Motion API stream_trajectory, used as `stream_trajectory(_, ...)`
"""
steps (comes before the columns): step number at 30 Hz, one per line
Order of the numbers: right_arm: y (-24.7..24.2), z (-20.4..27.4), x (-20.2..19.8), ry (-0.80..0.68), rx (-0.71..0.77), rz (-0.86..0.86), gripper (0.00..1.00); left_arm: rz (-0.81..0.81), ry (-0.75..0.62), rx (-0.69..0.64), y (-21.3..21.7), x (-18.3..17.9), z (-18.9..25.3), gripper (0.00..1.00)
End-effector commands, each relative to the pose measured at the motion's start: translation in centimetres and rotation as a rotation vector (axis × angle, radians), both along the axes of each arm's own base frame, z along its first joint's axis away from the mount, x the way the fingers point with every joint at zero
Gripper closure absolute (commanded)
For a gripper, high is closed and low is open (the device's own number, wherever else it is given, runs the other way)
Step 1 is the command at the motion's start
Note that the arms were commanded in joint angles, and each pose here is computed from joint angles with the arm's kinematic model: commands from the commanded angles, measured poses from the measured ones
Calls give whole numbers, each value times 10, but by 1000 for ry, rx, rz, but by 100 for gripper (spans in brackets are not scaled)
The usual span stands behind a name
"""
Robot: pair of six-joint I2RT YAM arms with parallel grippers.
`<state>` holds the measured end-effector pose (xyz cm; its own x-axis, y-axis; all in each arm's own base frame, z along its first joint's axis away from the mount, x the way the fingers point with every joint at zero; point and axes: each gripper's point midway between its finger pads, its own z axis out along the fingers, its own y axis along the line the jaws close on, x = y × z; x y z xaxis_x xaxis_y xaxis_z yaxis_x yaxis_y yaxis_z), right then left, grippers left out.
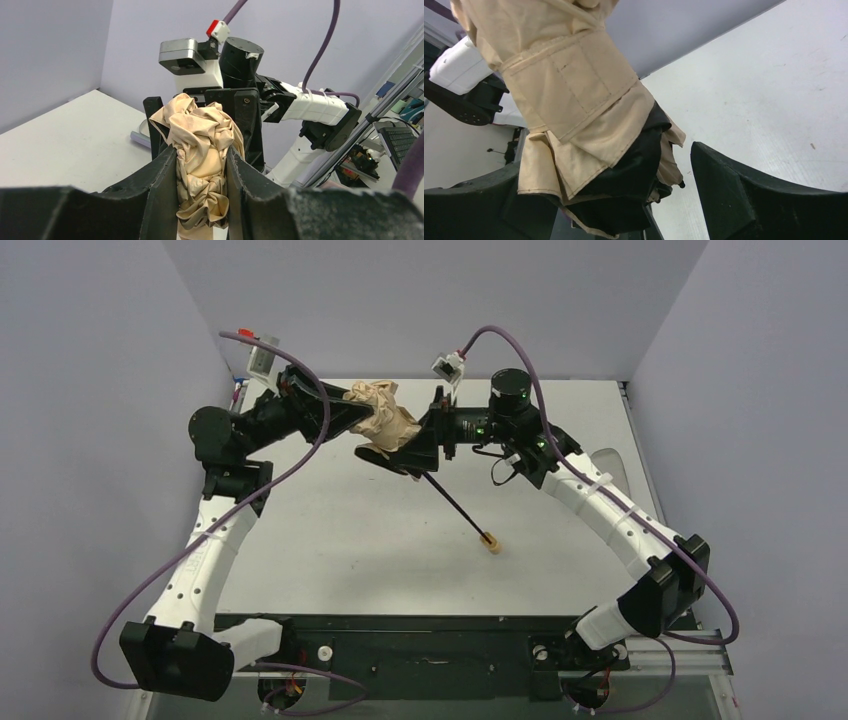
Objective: Open the umbrella
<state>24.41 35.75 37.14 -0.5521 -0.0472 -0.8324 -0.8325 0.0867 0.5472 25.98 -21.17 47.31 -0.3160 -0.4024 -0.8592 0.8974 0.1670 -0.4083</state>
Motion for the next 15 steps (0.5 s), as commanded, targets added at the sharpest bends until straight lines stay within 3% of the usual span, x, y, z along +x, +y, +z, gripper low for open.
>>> stream_trajectory(1, 1, 37, -2, -209, 73, -48, 15, 40, -111, -81, 7, -14, 47, 100)
stream_trajectory(3, 7, 41, -8, -231, 79, -24, 22, 41, -115, -80, 7, -14, 47, 100)
stream_trajectory(5, 9, 42, -14, -238, 82, -8, 52, 51, -120, -76, 8, -13, 46, 100)
stream_trajectory(9, -1, 32, -6, -250, 40, -30, 95, 93, -121, -56, 15, -10, 40, 100)
stream_trajectory(11, -14, 24, 6, -258, -2, -71, 100, 134, -113, -26, 23, -6, 31, 96)
stream_trajectory(12, -19, 15, 8, -235, -42, -78, 100, 145, -100, -8, 26, -9, 25, 90)
stream_trajectory(13, -27, 17, 17, -277, -63, -96, 100, 160, -126, 38, 30, -7, 13, 73)
stream_trajectory(14, -33, 6, 15, -243, -117, -94, 100, 182, -167, 99, 33, -8, 3, 65)
stream_trajectory(15, -39, 10, 21, -308, -142, -94, 100, 184, -223, 159, 35, -11, -3, 49)
